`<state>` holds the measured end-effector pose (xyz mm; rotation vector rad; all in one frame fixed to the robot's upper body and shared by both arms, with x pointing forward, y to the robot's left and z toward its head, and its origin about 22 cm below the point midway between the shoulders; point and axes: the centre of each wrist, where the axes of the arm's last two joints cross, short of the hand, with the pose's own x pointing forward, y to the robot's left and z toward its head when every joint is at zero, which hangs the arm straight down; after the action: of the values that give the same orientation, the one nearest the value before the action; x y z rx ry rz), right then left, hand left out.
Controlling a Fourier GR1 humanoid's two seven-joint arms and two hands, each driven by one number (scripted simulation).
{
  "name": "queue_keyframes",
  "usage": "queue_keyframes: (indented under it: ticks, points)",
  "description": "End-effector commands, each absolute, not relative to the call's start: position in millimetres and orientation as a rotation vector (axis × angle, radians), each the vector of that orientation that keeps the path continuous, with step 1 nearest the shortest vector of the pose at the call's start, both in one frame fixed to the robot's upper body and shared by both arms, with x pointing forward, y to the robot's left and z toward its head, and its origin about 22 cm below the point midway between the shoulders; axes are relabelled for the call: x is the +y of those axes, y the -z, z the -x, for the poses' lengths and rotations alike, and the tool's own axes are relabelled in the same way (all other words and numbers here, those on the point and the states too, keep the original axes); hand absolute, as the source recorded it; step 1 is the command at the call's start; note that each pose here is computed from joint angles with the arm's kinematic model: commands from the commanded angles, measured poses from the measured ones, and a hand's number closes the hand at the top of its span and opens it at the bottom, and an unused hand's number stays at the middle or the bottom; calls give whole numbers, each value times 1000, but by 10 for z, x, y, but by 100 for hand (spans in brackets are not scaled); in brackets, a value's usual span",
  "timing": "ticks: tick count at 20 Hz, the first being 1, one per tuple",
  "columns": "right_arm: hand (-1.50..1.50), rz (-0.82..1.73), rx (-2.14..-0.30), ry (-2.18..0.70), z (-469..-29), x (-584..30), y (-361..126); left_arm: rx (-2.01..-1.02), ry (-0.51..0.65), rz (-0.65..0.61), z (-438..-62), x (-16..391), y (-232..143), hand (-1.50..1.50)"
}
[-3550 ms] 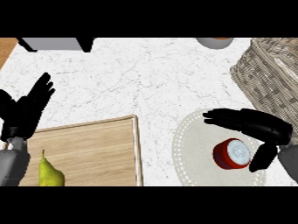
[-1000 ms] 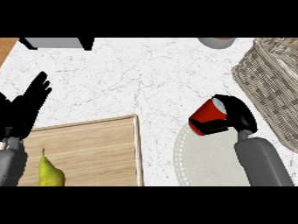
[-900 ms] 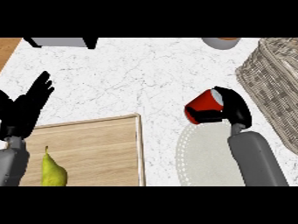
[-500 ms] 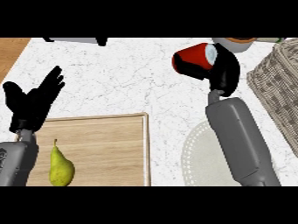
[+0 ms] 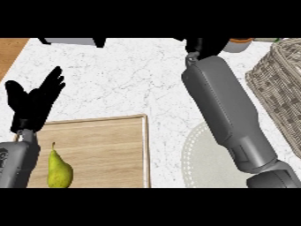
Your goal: Pick the can from the placemat and place it in the basket
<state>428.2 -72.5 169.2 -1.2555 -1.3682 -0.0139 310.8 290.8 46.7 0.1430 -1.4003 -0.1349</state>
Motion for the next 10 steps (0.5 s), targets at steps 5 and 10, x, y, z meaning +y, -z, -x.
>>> queue_keyframes:
  ticks: [5, 10]
  points:
    - [150, 1394, -1276, 184, -4548, -717, -2468, -1404, 113, -155, -3052, 2986, -424, 0]
    - [150, 1487, -1239, 265, -4656, -928, -2664, -1400, 138, -164, -2990, 3025, -338, 0]
